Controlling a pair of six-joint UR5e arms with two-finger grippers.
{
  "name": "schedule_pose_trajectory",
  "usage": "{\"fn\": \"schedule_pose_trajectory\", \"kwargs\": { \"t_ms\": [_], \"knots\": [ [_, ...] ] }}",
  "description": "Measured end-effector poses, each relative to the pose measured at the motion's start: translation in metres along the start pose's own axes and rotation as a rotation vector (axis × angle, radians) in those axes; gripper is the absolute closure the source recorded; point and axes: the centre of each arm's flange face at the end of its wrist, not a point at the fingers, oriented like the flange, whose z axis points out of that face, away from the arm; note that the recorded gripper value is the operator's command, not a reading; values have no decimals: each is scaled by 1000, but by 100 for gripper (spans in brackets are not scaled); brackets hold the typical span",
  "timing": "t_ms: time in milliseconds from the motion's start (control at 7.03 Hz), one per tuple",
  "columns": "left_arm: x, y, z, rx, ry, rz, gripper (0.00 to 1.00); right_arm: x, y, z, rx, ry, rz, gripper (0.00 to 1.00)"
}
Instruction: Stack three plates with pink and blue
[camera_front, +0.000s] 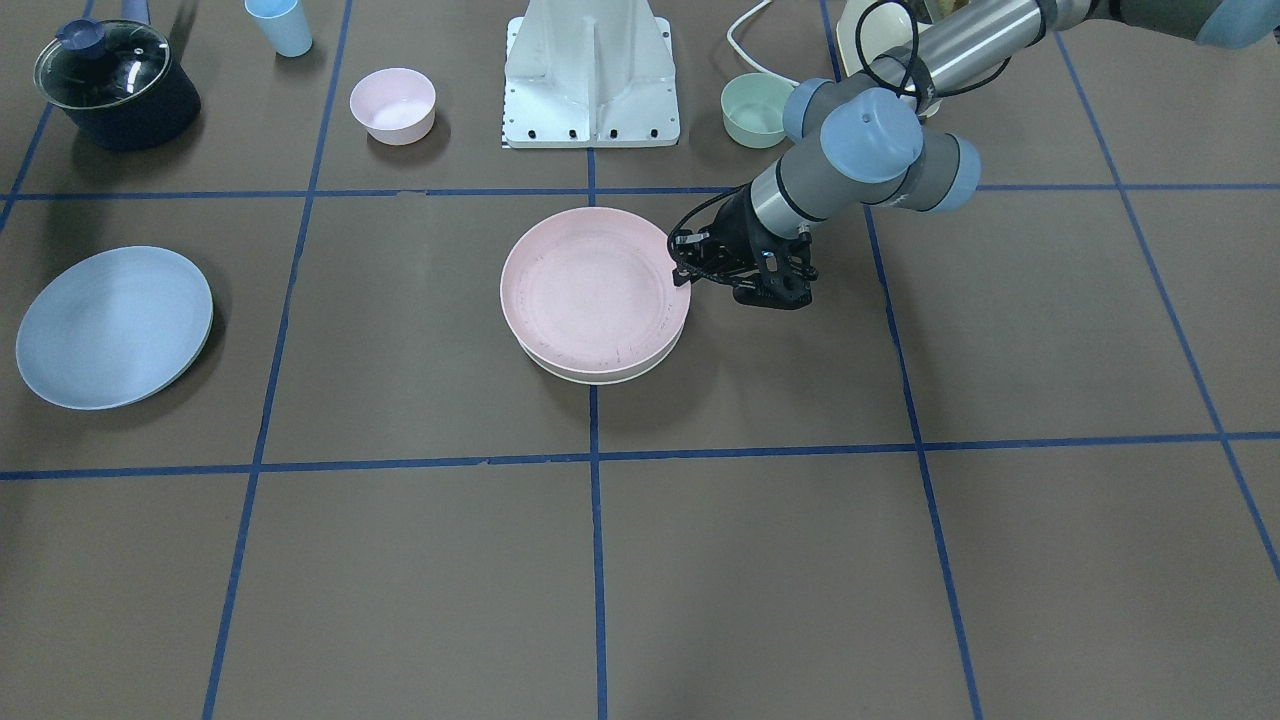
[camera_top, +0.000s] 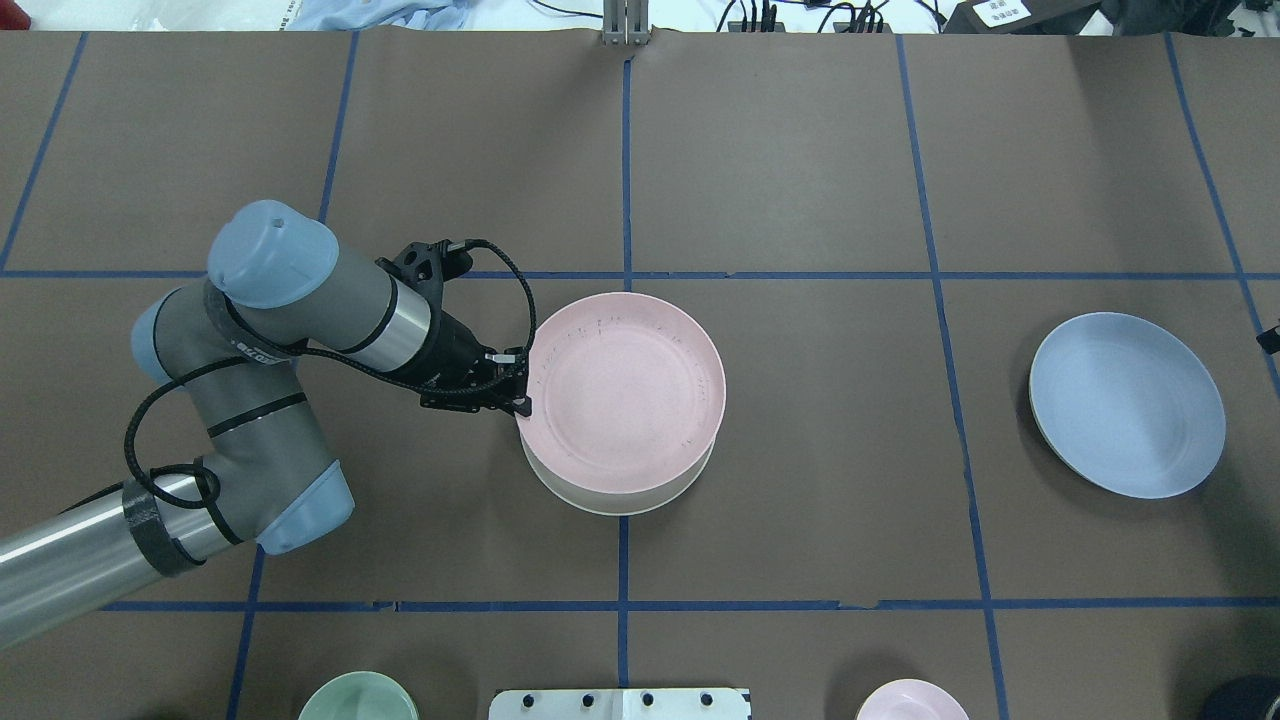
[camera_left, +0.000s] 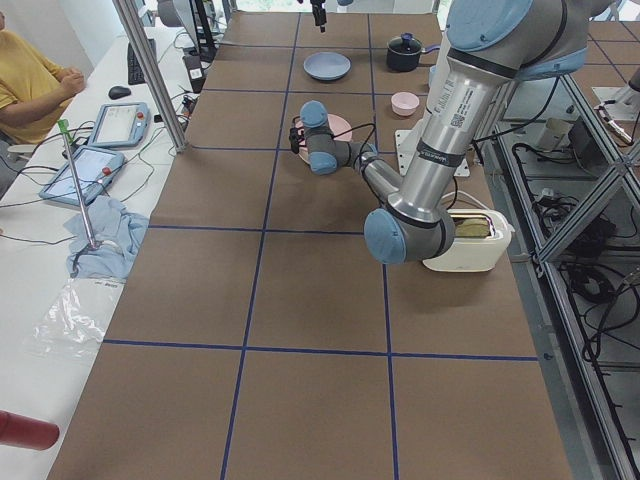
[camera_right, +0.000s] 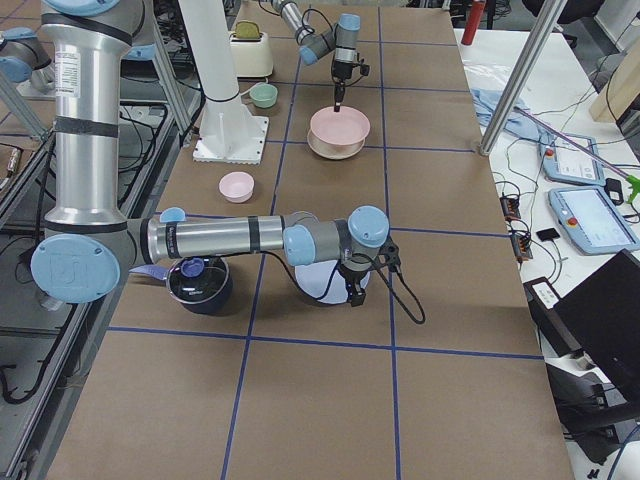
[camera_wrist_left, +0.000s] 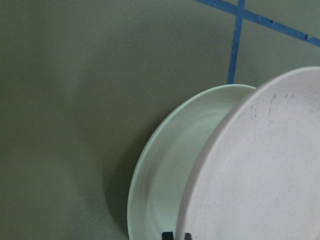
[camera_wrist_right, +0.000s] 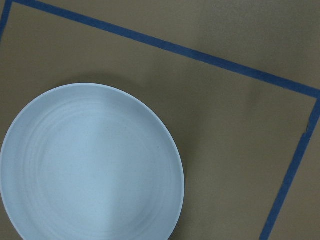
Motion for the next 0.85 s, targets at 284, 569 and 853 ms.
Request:
{"fn": "schedule_pose_trajectory", "kwargs": {
  "t_ms": [284, 569, 853],
  "knots": [
    [1, 17, 17, 21, -8, 11, 26, 1, 0, 2, -3, -1, 2, 0],
    [11, 24, 4, 39, 15, 25, 27, 8, 2, 8, -13, -1, 11, 0],
    [28, 23, -34, 70, 35, 26, 27, 28, 8, 25, 12, 1, 7, 0]
  ]
}}
